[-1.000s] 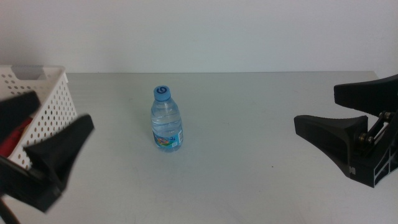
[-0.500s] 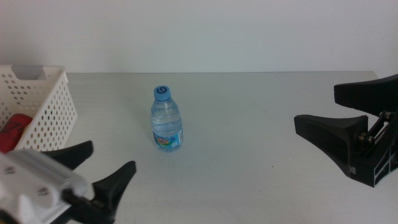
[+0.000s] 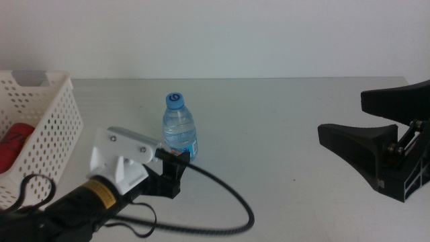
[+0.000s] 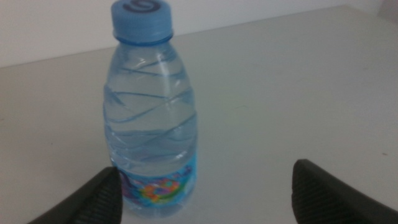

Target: Use arms to grab the bottles and put them into the dustbin to the left of the table.

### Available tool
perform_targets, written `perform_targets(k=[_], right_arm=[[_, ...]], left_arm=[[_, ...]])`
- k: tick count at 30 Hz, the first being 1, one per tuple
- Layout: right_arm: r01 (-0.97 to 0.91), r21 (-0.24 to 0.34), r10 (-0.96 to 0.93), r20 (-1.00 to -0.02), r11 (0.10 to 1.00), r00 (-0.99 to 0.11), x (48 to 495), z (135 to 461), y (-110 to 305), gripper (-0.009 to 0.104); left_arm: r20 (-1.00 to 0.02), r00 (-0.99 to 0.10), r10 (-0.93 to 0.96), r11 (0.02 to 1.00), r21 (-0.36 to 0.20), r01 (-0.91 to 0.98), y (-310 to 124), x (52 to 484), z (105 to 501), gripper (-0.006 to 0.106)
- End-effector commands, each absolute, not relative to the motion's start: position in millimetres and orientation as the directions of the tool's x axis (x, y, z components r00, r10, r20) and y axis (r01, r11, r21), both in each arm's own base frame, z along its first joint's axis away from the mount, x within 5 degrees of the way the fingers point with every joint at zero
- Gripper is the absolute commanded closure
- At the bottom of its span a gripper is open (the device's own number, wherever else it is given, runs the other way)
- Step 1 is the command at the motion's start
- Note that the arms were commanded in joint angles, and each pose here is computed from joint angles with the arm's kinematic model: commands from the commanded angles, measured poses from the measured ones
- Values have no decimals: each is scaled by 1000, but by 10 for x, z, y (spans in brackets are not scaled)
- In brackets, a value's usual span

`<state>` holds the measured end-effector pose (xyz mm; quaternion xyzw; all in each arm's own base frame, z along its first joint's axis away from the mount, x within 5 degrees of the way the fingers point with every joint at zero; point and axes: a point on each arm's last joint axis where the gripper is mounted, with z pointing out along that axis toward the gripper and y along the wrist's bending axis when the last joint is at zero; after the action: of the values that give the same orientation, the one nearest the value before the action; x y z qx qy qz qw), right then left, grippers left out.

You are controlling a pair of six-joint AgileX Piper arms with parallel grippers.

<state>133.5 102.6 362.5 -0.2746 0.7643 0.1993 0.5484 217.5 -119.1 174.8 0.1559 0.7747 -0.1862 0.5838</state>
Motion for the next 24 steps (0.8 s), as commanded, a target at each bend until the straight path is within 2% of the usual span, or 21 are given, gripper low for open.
perform_targets(k=[1, 7, 19, 24], right_arm=[[-626, -12, -147, -975, 780, -164, 1339, 3783, 1006, 31], [-626, -12, -147, -975, 780, -164, 1339, 3783, 1006, 31], [-626, -12, -147, -975, 780, -164, 1339, 3783, 1006, 31], [-626, -12, -147, -975, 780, -164, 1339, 3783, 1006, 31]], left_arm=[[-984, -171, -45, 880, -121, 460, -1233, 2341, 1901, 7], [-987, -159, -13, 884, -86, 460, -1244, 2630, 1863, 7], [-986, -167, -20, 895, -92, 436, -1388, 3099, 1704, 7], [-984, -170, -49, 914, -113, 389, -1433, 3317, 1619, 9]])
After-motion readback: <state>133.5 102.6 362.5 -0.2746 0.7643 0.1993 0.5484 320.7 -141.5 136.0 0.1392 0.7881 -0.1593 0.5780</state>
